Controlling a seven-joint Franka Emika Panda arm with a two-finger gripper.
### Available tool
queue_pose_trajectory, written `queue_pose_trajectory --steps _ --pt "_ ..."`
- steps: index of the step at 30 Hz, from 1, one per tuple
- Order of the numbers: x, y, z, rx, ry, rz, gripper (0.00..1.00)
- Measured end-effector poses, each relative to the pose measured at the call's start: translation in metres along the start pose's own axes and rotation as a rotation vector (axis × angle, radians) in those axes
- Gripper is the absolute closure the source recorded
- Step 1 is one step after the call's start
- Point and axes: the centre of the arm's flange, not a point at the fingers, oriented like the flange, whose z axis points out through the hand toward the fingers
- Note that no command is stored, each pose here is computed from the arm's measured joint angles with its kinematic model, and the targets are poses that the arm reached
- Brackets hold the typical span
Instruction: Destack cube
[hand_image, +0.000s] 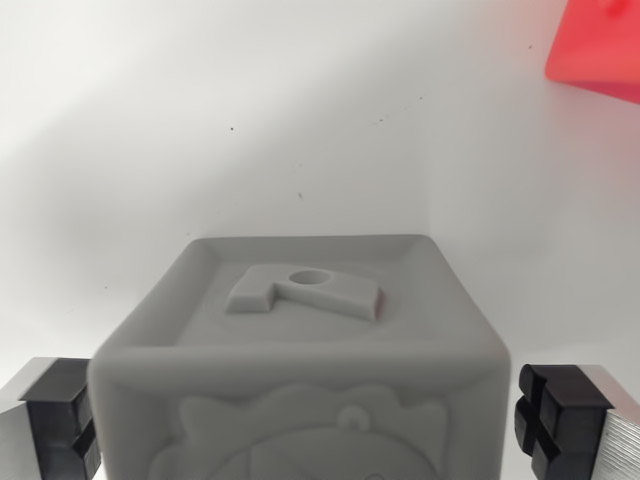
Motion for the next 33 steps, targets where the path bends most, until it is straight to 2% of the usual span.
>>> queue_pose_trajectory --steps 4,8,17,33 --pt "0.0 0.0 -0.001 0.0006 0.0 0.0 0.0" --pt "0.0 0.0 -0.006 0.0031 0.0 0.0 0.0" --pt "0.0 -0.001 -0.023 0.0047 -0.0007 0.001 0.0" --pt "0.0 -0.001 -0.076 0.0067 -0.0016 0.0 0.0"
